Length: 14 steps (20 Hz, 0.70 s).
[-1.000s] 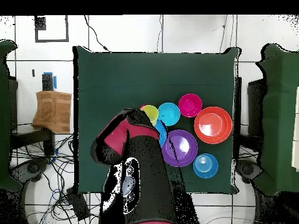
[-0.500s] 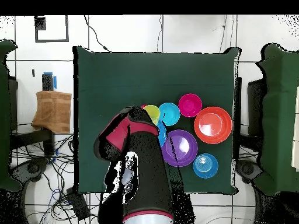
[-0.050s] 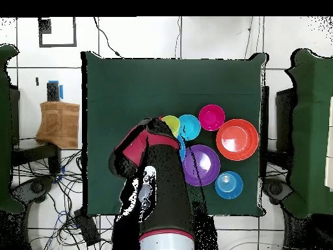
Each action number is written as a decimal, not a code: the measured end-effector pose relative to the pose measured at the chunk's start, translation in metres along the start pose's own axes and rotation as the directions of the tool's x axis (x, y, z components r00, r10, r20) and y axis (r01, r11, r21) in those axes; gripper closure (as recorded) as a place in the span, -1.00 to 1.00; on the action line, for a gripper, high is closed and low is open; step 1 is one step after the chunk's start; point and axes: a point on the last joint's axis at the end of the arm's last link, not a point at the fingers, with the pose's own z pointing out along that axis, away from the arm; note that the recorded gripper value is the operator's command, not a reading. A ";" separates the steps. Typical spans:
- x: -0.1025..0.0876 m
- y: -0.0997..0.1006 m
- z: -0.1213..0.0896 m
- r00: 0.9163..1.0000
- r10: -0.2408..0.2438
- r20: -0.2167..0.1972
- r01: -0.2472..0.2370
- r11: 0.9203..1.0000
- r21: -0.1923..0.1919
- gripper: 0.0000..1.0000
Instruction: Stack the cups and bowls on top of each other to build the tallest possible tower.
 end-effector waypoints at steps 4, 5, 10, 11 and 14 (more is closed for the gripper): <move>-0.001 -0.001 0.000 1.000 0.010 -0.002 -0.010 1.000 -0.001 1.00; -0.001 -0.001 0.000 1.000 0.013 -0.003 -0.013 1.000 -0.001 1.00; -0.012 -0.008 -0.005 0.997 0.076 -0.004 -0.076 0.997 -0.007 1.00; -0.015 -0.010 -0.007 0.996 0.091 -0.002 -0.091 0.996 -0.010 1.00; -0.029 -0.016 -0.013 0.990 0.143 0.005 -0.143 0.989 -0.023 1.00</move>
